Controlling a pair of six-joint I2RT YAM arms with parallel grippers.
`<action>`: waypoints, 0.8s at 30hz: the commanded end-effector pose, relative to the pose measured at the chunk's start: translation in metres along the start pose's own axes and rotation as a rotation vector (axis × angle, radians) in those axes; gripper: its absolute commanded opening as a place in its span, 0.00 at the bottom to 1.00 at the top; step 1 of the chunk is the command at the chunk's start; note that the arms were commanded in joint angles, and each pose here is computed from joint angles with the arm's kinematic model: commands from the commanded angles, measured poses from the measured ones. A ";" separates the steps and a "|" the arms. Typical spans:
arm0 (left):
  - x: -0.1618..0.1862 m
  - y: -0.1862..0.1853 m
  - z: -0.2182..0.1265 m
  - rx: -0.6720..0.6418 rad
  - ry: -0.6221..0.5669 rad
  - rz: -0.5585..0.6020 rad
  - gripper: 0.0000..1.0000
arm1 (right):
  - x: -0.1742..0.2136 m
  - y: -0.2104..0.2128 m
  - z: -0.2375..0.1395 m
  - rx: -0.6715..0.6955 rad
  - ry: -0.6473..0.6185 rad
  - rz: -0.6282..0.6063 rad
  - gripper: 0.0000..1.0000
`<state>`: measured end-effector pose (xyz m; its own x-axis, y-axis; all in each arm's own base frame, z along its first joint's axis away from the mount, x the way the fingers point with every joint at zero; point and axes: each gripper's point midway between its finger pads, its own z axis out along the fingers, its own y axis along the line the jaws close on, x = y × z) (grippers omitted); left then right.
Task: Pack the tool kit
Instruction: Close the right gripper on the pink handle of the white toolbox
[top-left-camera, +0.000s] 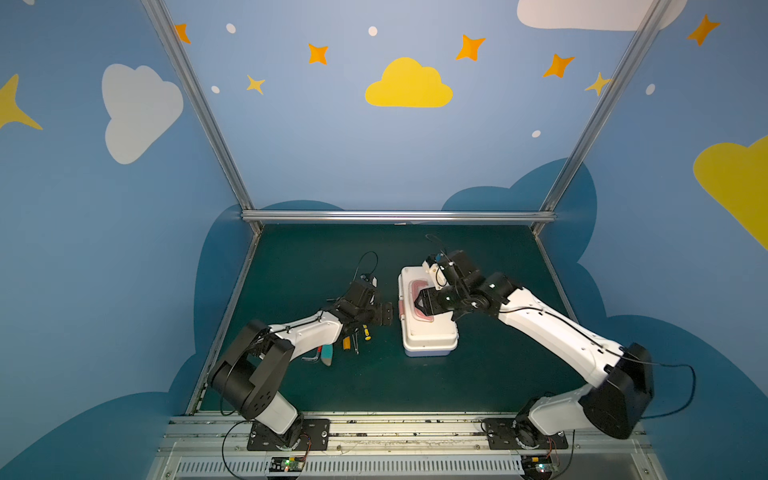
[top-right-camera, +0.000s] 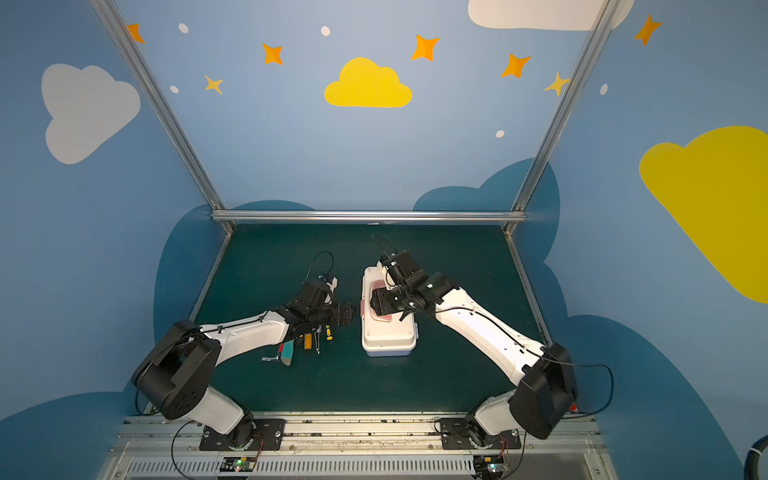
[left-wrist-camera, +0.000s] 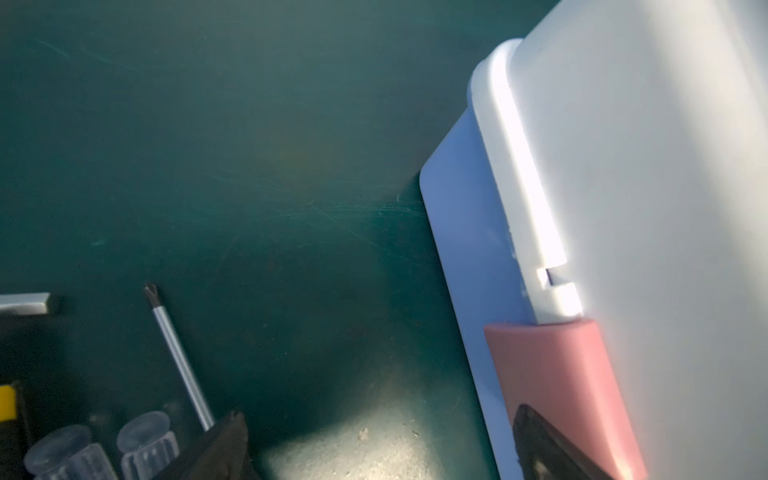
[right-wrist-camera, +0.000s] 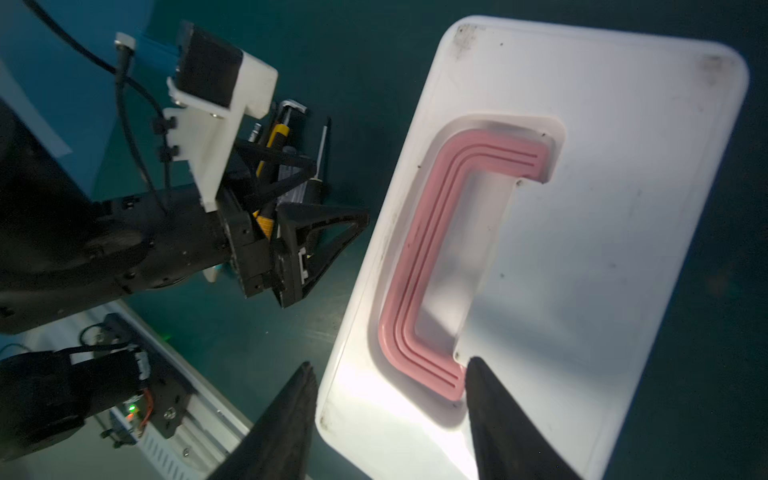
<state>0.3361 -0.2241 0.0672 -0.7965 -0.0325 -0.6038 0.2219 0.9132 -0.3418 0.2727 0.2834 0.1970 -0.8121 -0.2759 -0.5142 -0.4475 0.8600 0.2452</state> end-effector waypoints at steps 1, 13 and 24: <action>0.000 -0.006 -0.004 0.034 -0.010 -0.011 0.99 | 0.005 -0.029 0.003 0.302 0.088 -0.002 0.59; 0.007 0.001 -0.009 0.024 -0.028 -0.007 1.00 | -0.002 -0.031 0.020 0.603 0.225 -0.133 0.58; 0.008 0.004 -0.011 0.012 -0.028 0.003 1.00 | 0.002 -0.018 0.044 0.546 0.252 -0.127 0.57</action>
<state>0.3252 -0.2193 0.0641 -0.7935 -0.0410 -0.6072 0.2263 0.9064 -0.3568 0.2959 0.2840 0.1622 -0.8527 -0.4207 -0.3097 -0.3405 0.8972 -0.2813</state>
